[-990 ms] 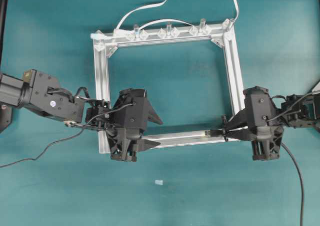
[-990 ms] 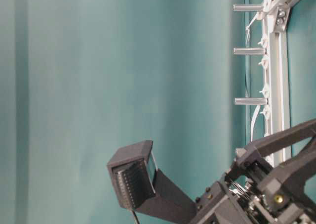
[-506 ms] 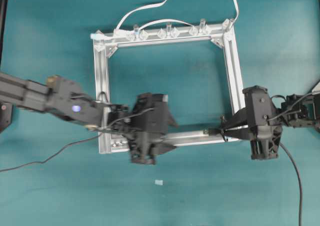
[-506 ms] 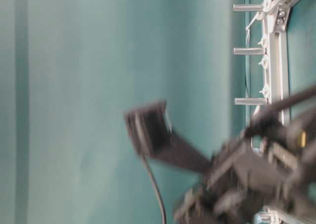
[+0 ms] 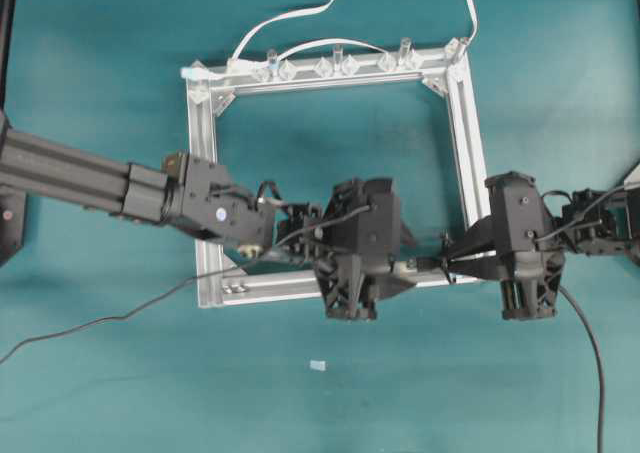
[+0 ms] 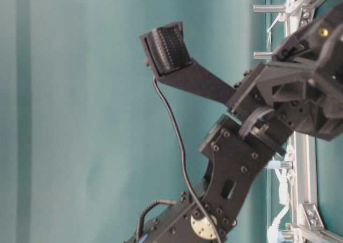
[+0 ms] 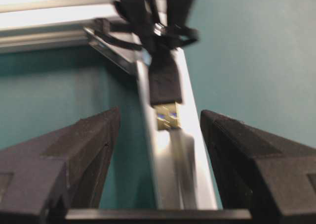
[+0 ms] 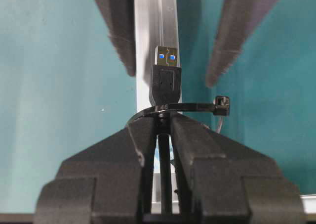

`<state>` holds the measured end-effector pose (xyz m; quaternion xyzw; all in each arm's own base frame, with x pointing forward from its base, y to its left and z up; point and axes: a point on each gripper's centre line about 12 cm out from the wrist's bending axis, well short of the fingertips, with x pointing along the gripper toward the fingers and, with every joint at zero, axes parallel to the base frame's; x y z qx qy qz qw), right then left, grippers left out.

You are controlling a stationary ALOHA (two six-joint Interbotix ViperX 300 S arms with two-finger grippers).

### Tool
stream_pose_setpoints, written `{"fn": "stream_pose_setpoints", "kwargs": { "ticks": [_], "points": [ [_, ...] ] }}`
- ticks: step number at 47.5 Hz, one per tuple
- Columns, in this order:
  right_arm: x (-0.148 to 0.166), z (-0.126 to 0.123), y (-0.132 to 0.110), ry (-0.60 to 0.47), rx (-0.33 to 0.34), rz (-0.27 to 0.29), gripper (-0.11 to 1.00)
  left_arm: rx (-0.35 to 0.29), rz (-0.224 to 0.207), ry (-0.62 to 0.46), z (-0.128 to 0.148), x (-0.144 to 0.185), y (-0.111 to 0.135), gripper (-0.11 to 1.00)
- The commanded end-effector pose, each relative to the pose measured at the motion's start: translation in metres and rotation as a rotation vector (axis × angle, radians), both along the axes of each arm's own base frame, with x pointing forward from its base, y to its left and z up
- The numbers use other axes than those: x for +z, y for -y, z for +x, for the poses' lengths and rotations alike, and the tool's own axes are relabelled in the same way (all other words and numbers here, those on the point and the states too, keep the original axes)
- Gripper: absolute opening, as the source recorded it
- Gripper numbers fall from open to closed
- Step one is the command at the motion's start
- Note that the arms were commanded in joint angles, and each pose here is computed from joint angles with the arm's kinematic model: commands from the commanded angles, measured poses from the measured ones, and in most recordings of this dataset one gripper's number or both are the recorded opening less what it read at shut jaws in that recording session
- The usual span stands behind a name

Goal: Insert the wire through the string loop located on the right side.
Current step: 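Move the left gripper to the plug and grasp it beyond the loop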

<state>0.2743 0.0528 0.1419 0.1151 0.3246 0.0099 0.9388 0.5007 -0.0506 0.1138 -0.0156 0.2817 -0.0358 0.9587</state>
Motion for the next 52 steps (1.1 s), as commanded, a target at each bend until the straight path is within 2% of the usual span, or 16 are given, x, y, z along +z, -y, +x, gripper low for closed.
{"fn": "stream_pose_setpoints", "kwargs": {
  "ticks": [1, 10, 20, 28, 31, 36, 41, 46, 52],
  "points": [
    [0.007, 0.005, 0.000, 0.033, -0.004, 0.000, 0.14, 0.011, 0.001, 0.051, 0.009, 0.018, -0.007, 0.70],
    [0.007, 0.004, 0.000, 0.031, -0.004, 0.000, 0.14, 0.012, 0.001, 0.074, 0.019, 0.024, -0.007, 0.70],
    [0.006, 0.004, 0.000, 0.028, -0.004, 0.000, 0.14, -0.006, -0.004, 0.078, 0.026, 0.020, 0.004, 0.69],
    [0.005, 0.003, 0.000, 0.025, -0.004, -0.001, 0.14, -0.013, -0.006, 0.024, 0.022, 0.015, 0.008, 0.67],
    [0.006, 0.004, 0.000, 0.028, -0.004, -0.001, 0.14, -0.014, -0.004, -0.011, 0.021, 0.013, 0.008, 0.62],
    [0.005, 0.003, 0.000, 0.027, -0.004, -0.001, 0.14, -0.020, 0.005, -0.024, 0.020, 0.013, 0.008, 0.40],
    [0.005, 0.003, 0.001, 0.027, -0.003, -0.003, 0.14, -0.021, 0.006, -0.004, 0.022, 0.018, 0.009, 0.27],
    [0.004, 0.002, 0.001, 0.022, -0.003, -0.003, 0.14, -0.021, 0.002, 0.025, 0.027, 0.024, 0.010, 0.22],
    [0.004, 0.002, 0.000, 0.022, -0.003, -0.002, 0.14, -0.018, -0.002, 0.034, 0.029, 0.027, 0.009, 0.22]
  ]
}}
